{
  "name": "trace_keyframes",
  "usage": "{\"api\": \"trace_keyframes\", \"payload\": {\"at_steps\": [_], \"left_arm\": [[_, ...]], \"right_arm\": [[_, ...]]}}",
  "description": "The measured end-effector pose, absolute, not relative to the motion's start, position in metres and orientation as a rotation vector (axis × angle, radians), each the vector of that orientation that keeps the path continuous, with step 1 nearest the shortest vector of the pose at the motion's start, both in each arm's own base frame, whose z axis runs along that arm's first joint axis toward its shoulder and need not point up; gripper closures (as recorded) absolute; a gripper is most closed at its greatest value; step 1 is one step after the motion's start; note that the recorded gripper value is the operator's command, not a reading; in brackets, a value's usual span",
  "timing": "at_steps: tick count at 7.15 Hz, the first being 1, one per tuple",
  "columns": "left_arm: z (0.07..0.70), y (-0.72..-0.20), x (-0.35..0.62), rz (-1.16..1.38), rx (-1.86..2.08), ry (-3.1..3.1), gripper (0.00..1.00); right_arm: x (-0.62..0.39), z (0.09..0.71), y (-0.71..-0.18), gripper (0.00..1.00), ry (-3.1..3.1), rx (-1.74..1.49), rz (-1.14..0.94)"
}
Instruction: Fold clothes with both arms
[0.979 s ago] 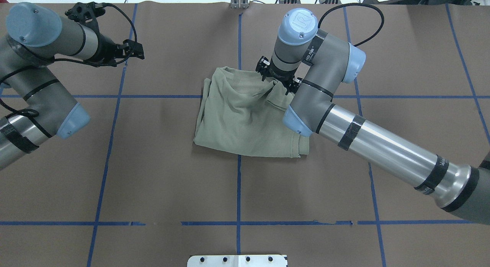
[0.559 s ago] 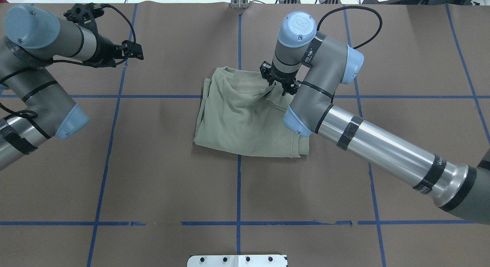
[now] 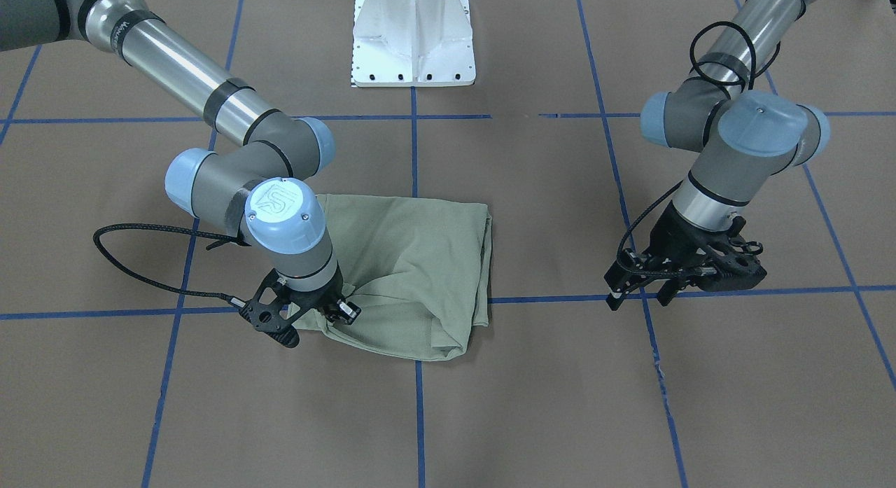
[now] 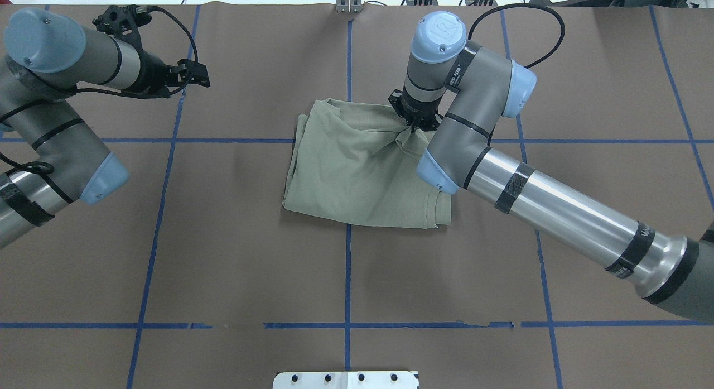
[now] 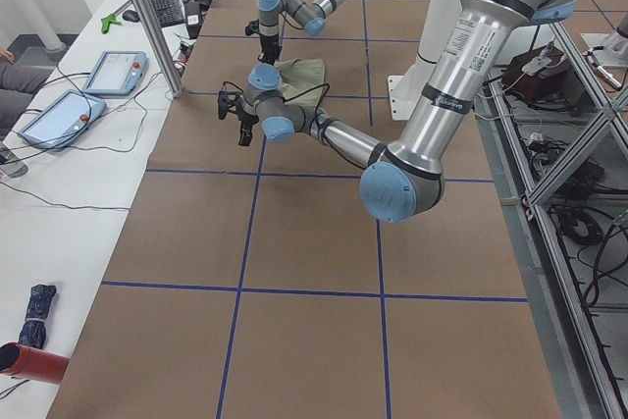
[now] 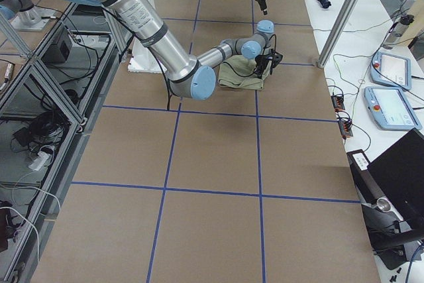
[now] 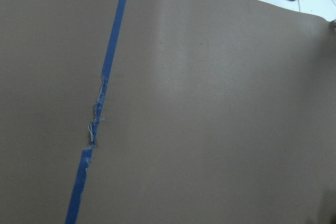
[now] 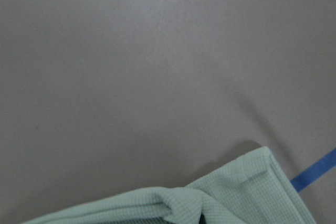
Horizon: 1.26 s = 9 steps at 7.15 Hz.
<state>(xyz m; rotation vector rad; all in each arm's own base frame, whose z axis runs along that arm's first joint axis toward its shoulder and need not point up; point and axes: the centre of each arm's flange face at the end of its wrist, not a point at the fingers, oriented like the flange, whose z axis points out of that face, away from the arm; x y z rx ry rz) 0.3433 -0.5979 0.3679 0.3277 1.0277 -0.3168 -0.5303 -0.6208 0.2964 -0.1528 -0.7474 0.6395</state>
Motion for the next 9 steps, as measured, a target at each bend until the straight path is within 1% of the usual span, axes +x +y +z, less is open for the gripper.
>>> {"api": "trace_keyframes", "payload": {"at_steps": [1,4,6,7,8,9], "left_arm": [[0.367,-0.598,0.344,-0.317,0.327,1.029,0.00],[0.364,-0.597,0.346,-0.315,0.328,1.034,0.00],[0.362,-0.599,0.342,-0.306,0.326,1.041,0.00],[0.362,-0.601,0.330,-0.291,0.311,1.054,0.00],[0.371,-0.602,0.303,-0.261,0.303,1.058,0.00],[0.395,-0.600,0.266,-0.223,0.316,1.036,0.00]], "right_arm": [[-0.521,0.301,-0.628,0.01,-0.723,-0.157,0.664],[-0.512,0.304,-0.634,0.00,-0.706,-0.150,0.677],[-0.477,0.300,-0.652,0.00,-0.731,-0.117,0.668],[-0.443,0.313,-0.658,0.00,-0.736,-0.073,0.613],[-0.398,0.343,-0.661,0.00,-0.723,-0.015,0.520],[-0.353,0.378,-0.662,0.00,-0.703,0.034,0.416]]}}
